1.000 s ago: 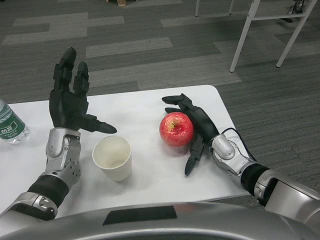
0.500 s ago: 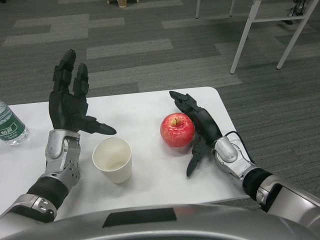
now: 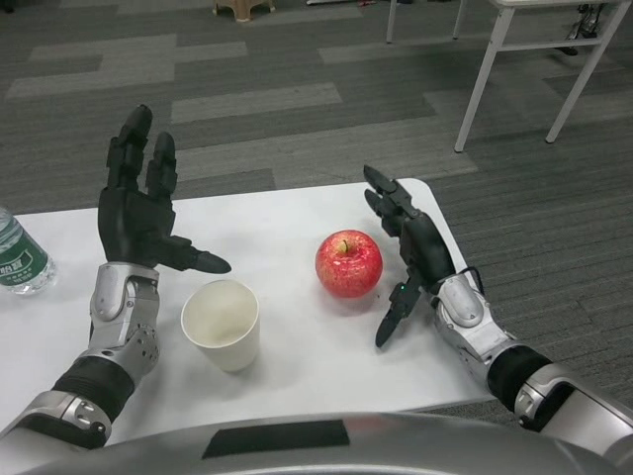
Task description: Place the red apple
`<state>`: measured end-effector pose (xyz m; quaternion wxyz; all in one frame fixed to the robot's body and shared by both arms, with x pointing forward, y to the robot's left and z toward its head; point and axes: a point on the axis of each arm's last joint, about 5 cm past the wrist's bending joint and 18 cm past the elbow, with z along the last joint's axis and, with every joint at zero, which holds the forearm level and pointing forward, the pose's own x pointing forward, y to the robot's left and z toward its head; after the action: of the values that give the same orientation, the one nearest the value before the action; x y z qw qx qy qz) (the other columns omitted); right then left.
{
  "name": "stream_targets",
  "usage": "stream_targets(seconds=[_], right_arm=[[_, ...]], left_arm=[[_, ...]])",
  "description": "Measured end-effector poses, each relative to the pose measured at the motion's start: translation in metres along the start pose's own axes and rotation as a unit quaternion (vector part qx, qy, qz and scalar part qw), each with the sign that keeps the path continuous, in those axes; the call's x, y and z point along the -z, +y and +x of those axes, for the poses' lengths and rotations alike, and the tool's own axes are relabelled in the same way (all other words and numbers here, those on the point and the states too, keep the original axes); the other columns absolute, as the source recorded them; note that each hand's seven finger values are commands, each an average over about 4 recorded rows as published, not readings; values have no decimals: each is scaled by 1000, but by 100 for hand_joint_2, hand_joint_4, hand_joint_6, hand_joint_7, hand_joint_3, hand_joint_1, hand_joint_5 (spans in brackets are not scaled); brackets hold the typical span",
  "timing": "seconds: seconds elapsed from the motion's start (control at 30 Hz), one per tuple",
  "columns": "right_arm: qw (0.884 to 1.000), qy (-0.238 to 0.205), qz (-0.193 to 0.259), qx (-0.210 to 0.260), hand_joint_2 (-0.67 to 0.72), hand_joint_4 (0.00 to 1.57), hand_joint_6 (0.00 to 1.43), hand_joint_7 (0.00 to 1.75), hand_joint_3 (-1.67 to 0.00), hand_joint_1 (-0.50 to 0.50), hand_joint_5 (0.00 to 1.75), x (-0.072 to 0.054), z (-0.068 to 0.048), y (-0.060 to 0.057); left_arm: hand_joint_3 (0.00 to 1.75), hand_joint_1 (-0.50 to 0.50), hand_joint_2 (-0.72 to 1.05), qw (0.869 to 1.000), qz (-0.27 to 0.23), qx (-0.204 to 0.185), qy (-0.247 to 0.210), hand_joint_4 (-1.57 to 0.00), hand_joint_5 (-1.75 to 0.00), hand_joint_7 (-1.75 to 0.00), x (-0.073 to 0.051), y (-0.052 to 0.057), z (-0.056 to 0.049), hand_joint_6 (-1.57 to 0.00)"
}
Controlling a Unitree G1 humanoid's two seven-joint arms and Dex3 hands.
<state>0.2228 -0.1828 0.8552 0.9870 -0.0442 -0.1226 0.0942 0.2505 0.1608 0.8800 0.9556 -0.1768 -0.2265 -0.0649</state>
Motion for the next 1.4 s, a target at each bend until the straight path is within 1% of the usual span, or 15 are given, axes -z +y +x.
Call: stream_targets(seconds=[0.1, 0.2, 0.3, 0.43, 0.47, 0.57, 0.63, 0.7, 0.83, 0.93, 1.03, 1.13, 1.27, 1.33, 1.4], right_arm=[[999, -29, 8, 28, 72, 0, 0, 0, 0, -46, 0, -9, 5, -8], [996, -64, 14, 55, 72, 0, 0, 0, 0, -46, 0, -20, 8, -16], [991, -103, 11, 81, 72, 0, 0, 0, 0, -46, 0, -34, 12, -28], [982, -150, 7, 111, 72, 0, 0, 0, 0, -46, 0, -52, 15, -41], [981, -157, 7, 117, 72, 0, 0, 0, 0, -46, 0, -54, 15, -43], [973, -178, 11, 147, 72, 0, 0, 0, 0, -46, 0, -62, 16, -51], [968, -188, 11, 166, 72, 0, 0, 0, 0, -46, 0, -65, 15, -57], [964, -194, 9, 180, 69, 0, 0, 0, 0, -44, 0, -67, 15, -61], [956, -205, 8, 208, 58, 0, 0, 0, -4, -42, 0, -71, 15, -69], [952, -212, 9, 220, 55, 0, 0, 0, -8, -42, 0, -73, 16, -72], [949, -221, 12, 223, 61, 0, 0, 0, -8, -43, 0, -76, 19, -72], [947, -232, 17, 223, 66, 0, 0, 0, -2, -46, 0, -79, 21, -71], [942, -248, 24, 223, 66, 0, 0, 0, 0, -46, 0, -84, 23, -69], [941, -254, 27, 223, 66, 0, 0, 0, 0, -46, 0, -86, 23, -68], [940, -259, 28, 223, 66, 0, 0, 0, 0, -46, 0, -88, 24, -67]], left_arm=[[7, -34, -19, 1000, 0, 0, 0, 0, 0, -38, 0, 0, 0, 0], [9, -34, -19, 1000, -1, -1, -1, 0, 0, -37, 0, 0, 1, 0], [7, -34, -26, 1000, 0, -5, -4, 0, 0, -37, -1, 1, 1, 0], [7, -34, -24, 1000, 0, -9, -8, 0, 0, -37, -2, 2, 2, 0], [9, -35, -24, 1000, 0, -10, -9, 0, 0, -35, -2, 3, 2, 0], [2, -35, -19, 1000, 1, -12, -12, 0, 0, -35, -3, 3, 3, 0], [4, -34, -19, 1000, 1, -13, -15, 0, 0, -35, -4, 4, 5, 0], [9, -34, -19, 1000, 1, -12, -19, 0, 0, -35, -5, 4, 7, 0], [9, -34, -19, 1000, 2, -17, -27, 0, 0, -35, -7, 5, 10, 0], [4, -34, -19, 999, 4, -21, -31, 0, 0, -38, -9, 7, 11, 0], [4, -34, -19, 999, 9, -26, -35, 0, 0, -35, -10, 9, 12, 0], [0, -34, -19, 998, 18, -38, -46, 0, 0, -37, -14, 15, 13, 0], [9, -34, -19, 996, 28, -49, -68, 0, 0, -38, -22, 20, 15, 0], [9, -34, -19, 994, 33, -54, -83, 0, 0, -35, -28, 23, 17, 0], [7, -34, -19, 993, 39, -59, -97, 0, 0, -38, -33, 26, 18, 0]])
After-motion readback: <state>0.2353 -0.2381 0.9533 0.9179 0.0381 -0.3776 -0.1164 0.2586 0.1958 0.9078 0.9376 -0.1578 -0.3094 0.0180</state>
